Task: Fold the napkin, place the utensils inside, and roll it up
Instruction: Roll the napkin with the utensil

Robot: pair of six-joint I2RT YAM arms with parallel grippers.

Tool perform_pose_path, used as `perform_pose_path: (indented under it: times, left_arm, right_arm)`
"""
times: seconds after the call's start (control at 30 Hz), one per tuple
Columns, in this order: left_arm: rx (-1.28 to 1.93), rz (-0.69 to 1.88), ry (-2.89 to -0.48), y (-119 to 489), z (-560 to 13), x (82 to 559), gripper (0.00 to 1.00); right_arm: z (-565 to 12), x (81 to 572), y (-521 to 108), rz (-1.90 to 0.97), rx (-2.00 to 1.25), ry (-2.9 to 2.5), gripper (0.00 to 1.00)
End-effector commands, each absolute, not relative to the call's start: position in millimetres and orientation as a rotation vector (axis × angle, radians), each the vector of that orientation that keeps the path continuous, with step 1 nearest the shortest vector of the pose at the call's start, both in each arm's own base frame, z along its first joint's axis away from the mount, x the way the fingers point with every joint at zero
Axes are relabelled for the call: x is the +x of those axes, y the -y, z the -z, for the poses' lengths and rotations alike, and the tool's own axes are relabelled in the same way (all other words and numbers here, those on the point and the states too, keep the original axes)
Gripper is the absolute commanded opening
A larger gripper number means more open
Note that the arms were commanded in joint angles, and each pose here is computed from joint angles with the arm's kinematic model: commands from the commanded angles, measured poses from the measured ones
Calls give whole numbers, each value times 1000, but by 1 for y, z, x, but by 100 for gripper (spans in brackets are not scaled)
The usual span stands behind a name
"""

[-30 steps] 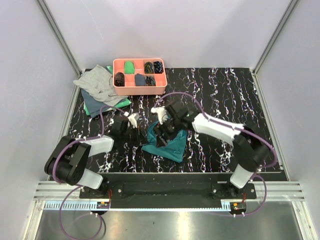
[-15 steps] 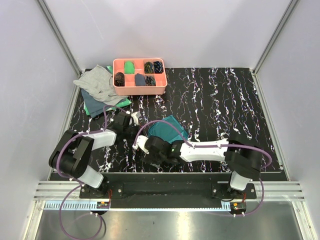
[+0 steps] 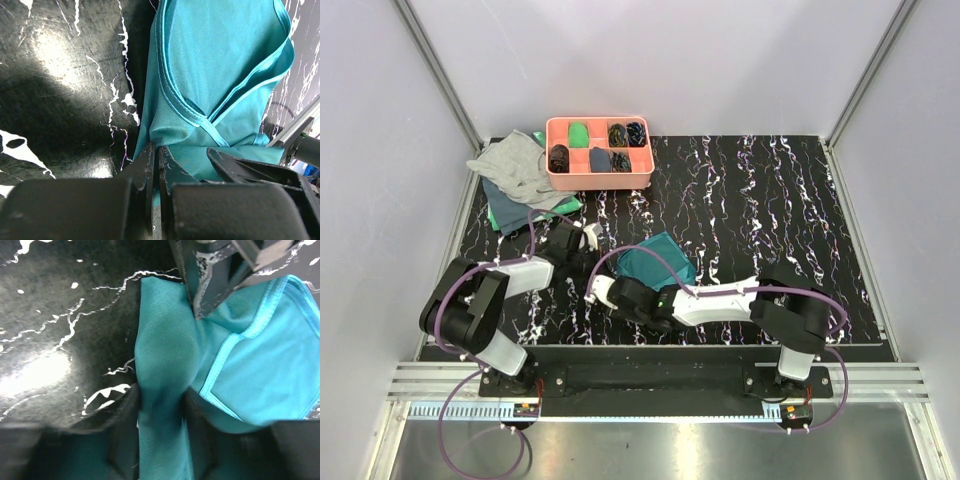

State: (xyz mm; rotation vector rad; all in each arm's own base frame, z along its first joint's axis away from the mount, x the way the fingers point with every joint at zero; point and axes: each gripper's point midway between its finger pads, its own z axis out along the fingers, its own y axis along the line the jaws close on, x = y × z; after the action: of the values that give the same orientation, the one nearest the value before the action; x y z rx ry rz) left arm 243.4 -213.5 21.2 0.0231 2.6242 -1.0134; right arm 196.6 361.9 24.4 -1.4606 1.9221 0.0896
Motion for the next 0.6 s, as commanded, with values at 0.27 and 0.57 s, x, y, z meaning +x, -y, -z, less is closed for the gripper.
perform_pose_path:
  times: [0.27,0.57]
  left_arm:
    - [36,932,-2591,202,-33,253,49]
    - [-63,784,-2525,173,-44,260,67]
  right_arm:
    - [-5,159,-363,-700,-1467,-2250,29]
    - [-10,150,-361,-1052,-1368,-2392,26]
